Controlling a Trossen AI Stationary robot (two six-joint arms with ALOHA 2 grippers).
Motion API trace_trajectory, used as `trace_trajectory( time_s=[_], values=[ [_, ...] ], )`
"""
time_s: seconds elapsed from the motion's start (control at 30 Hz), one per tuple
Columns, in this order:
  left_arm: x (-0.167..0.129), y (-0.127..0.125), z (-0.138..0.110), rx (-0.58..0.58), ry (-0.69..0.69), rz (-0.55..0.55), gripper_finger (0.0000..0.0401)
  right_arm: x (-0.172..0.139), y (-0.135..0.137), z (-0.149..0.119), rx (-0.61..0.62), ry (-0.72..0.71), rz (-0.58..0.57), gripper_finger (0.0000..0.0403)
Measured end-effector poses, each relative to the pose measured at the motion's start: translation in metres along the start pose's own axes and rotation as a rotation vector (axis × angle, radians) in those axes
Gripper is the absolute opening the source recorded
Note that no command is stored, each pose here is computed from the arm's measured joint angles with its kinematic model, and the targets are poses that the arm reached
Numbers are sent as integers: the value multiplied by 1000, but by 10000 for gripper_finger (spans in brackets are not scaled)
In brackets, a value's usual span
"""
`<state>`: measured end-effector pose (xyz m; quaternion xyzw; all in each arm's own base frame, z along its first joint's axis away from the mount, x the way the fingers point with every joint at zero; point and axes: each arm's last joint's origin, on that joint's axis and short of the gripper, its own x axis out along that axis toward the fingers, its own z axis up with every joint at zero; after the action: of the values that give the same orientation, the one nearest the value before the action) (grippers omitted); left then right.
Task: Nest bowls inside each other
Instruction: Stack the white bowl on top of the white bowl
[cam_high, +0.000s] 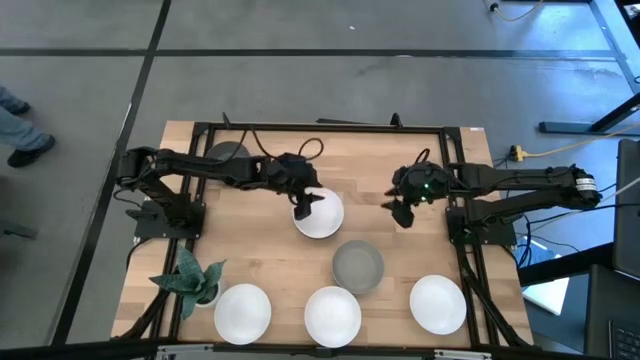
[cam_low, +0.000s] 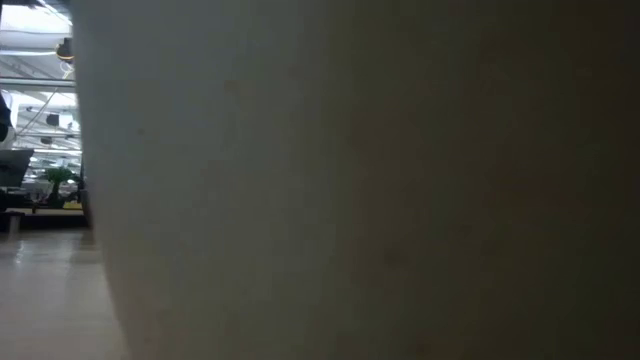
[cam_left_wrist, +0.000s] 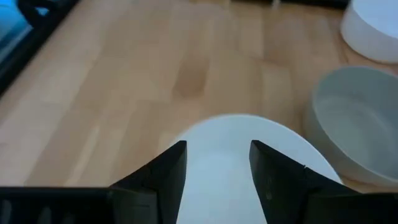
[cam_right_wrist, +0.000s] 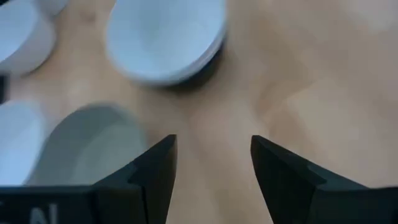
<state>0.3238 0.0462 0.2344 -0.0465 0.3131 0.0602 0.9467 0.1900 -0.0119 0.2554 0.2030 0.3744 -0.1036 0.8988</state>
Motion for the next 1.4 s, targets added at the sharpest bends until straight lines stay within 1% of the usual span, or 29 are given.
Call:
trace_trajectory(
  time_s=[0.17,0.27,0.43,0.63,0.8,0.87,0.93,1.0,1.13,1.27,1.33,1.4],
  values=[
    [0,-17,-4,32,35,-42,172,-1,12,-21,66,212,94,206],
    [0,-25,-5,54,39,-61,171,-3,21,-32,88,307,114,206],
    [0,-34,-6,71,43,-81,170,-8,39,-47,60,379,153,198],
    [-1,-43,-8,78,49,-84,170,-16,61,-63,75,442,197,166],
    [-2,-51,-9,70,50,-105,169,-28,86,-58,47,445,261,142],
    [-2,-54,-8,55,43,-108,170,-31,97,-52,2,435,296,137],
    [-2,-58,-8,49,28,-117,171,-34,107,-48,-74,426,329,134],
    [-3,-61,-6,51,9,-125,170,-34,116,-47,-166,439,338,134],
    [-4,-70,-3,-2,-42,-109,170,-31,125,-59,-362,583,251,133],
    [-6,-81,0,-12,-97,-105,171,-24,134,-79,-545,765,159,133],
    [-7,-86,1,-33,-121,-87,169,-21,138,-89,-612,815,135,133],
    [-8,-91,1,-46,-133,-73,169,-17,142,-96,-653,822,116,133]
  ],
)
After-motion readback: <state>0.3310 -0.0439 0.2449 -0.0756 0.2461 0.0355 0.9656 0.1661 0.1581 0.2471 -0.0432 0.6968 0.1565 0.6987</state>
